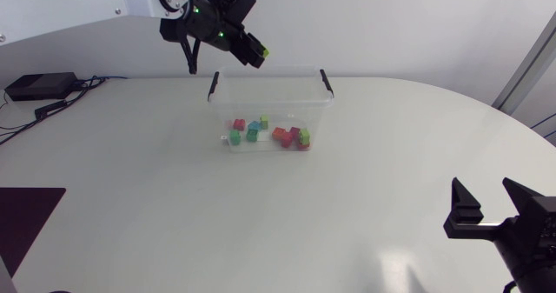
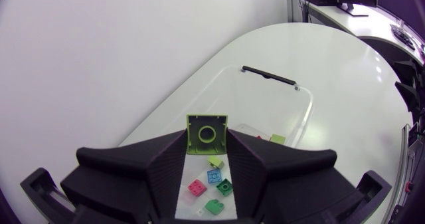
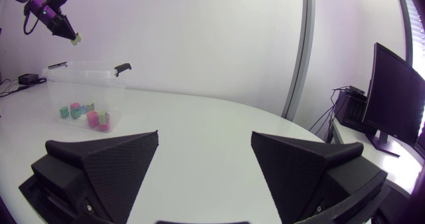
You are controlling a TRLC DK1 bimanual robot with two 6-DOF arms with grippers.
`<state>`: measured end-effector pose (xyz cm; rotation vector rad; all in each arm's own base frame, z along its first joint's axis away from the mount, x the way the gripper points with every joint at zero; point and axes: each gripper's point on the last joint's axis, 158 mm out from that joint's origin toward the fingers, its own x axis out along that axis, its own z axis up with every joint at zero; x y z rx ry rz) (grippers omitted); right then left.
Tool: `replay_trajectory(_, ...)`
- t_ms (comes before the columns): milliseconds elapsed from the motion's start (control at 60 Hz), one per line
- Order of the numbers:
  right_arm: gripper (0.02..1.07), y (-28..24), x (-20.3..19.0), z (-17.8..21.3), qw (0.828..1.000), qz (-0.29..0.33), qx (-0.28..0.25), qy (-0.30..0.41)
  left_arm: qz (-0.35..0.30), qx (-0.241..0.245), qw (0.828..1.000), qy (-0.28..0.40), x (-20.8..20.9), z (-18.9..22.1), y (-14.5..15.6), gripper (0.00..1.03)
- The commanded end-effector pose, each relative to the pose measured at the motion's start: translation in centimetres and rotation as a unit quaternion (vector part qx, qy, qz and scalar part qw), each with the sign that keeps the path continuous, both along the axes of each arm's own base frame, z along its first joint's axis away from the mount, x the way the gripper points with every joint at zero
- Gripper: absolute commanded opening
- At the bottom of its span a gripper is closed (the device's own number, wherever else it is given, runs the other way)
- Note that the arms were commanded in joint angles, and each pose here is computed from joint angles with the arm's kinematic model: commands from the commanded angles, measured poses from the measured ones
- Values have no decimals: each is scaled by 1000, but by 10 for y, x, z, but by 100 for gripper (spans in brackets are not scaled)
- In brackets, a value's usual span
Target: Place the duplo bricks in the container
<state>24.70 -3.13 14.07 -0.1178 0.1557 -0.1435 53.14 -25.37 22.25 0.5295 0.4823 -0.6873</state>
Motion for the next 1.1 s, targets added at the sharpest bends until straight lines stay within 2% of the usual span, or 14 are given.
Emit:
replay_trajectory(0, 103, -2, -2, -7, 1000, -4, -7, 13, 22, -7, 1000, 10, 13, -14, 4, 31)
replay_trajectory(33, 103, -2, -2, -7, 1000, -4, -7, 13, 26, -8, 1000, 10, 14, -15, 6, 38)
replay_trajectory(67, 103, -2, -2, -7, 1000, -4, -7, 13, 26, -6, 1000, 13, 13, -19, 6, 66)
replay_trajectory(83, 103, -2, -2, -7, 1000, -4, -7, 13, 25, -4, 1000, 14, 11, -18, 6, 98)
replay_trajectory(100, 103, -2, -2, -7, 1000, -4, -7, 13, 25, -3, 1000, 15, 10, -19, 7, 101)
replay_trajectory(317, 103, -2, -2, -7, 1000, -4, -7, 13, 41, 7, 999, 3, 10, -10, 19, 100)
replay_trajectory(417, 103, -2, -2, -7, 1000, -4, -7, 13, 92, 53, 994, -33, 14, 2, 48, 100)
replay_trajectory(500, 103, -2, -2, -7, 1000, -4, -7, 13, 129, 46, 987, -83, 12, 36, 73, 100)
replay_trajectory(650, 103, -2, -2, -7, 1000, -4, -7, 13, 213, 76, 959, -171, -6, 80, 119, 100)
replay_trajectory(850, 103, -2, -2, -7, 1000, -4, -7, 13, 255, 57, 943, -208, -47, 118, 154, 100)
replay_trajectory(950, 103, -2, -2, -7, 1000, -4, -7, 13, 293, 53, 919, -256, -75, 141, 185, 100)
replay_trajectory(1083, 103, -2, -2, -7, 1000, -4, -7, 13, 325, 58, 892, -308, -111, 166, 211, 99)
